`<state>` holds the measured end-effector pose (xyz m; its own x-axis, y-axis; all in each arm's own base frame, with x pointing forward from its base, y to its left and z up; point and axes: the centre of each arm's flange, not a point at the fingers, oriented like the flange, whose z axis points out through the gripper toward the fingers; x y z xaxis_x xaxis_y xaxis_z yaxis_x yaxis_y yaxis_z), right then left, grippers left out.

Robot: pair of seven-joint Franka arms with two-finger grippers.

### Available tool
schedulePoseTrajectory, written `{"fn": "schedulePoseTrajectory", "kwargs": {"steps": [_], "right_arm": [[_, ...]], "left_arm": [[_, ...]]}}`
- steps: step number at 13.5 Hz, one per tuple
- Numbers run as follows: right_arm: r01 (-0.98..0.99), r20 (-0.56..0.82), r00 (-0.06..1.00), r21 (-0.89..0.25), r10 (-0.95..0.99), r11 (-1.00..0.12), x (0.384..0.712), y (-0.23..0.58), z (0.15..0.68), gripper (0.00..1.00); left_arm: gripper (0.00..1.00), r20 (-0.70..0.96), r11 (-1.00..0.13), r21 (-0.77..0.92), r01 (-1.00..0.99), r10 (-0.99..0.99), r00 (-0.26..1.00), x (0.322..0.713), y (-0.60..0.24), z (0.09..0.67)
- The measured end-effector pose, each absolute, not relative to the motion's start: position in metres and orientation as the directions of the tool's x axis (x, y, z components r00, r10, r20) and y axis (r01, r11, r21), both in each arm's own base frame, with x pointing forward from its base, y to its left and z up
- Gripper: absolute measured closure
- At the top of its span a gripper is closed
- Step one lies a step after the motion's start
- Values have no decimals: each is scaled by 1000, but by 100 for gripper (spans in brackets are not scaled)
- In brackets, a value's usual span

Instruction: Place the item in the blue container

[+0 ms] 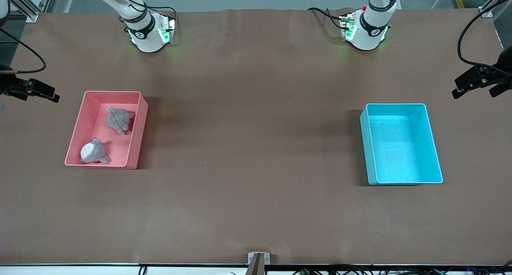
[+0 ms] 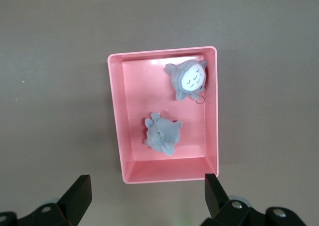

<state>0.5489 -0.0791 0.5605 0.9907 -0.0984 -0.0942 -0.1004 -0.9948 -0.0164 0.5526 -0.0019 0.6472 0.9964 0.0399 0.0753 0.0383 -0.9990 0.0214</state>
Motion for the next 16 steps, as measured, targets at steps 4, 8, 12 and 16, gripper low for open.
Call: {"fn": "schedulePoseTrajectory", "kwargs": {"steps": [4,8,12,16], "right_arm": [[-124,-151,981,-6,-122,-992,572,-95,511,0],[-149,-101,983,24,-150,-989,583,-120,441,0],[-154,-49,987,31,-155,-988,571,-123,365,0],[-169,-25,985,36,-170,-985,566,-133,314,0]], "left_arm": [[0,76,-999,21,38,40,996,553,-2,648],[0,77,-999,21,38,39,996,553,-2,648],[0,76,-999,21,38,39,996,553,-2,648],[0,71,-999,21,38,39,997,554,-2,645]]}}
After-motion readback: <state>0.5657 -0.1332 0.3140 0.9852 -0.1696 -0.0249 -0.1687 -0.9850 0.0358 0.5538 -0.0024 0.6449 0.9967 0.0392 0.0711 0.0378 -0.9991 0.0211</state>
